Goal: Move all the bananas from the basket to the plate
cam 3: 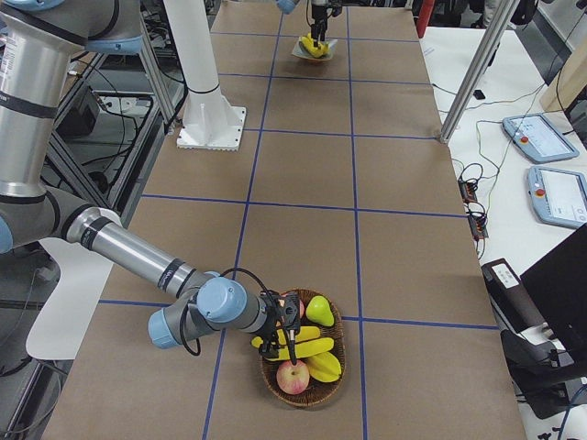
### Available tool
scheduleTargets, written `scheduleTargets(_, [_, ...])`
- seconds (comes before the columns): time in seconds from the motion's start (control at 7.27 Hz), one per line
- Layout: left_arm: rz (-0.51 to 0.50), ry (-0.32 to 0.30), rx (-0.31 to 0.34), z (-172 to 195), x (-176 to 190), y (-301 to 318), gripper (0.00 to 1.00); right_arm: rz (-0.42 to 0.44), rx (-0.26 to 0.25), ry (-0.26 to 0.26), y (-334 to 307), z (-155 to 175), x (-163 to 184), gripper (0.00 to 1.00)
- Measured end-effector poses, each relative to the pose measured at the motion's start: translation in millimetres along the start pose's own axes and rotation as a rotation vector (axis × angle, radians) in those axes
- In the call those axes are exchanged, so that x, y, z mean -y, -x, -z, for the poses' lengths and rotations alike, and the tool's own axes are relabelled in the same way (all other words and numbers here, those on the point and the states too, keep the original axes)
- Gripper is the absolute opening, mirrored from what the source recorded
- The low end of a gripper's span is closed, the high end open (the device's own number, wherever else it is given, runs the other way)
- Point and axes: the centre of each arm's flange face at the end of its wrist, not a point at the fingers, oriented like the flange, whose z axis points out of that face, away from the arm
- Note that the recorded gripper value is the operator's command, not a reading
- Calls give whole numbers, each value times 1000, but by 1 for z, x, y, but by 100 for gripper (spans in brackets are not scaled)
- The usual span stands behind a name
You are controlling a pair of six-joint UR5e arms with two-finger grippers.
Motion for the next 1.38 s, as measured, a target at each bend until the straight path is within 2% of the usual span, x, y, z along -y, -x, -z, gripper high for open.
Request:
scheduleTargets(0.41, [3, 2, 2, 0, -2, 1, 99, -1, -10, 63, 1, -18, -8, 100])
scheduleTargets(0.96, [5, 2, 4, 0, -4, 3, 99, 12, -24, 94, 2, -30, -8, 98])
scheduleTargets(1.38, [6, 3, 5, 0, -5, 3, 99, 30, -40, 104, 4, -38, -3, 72])
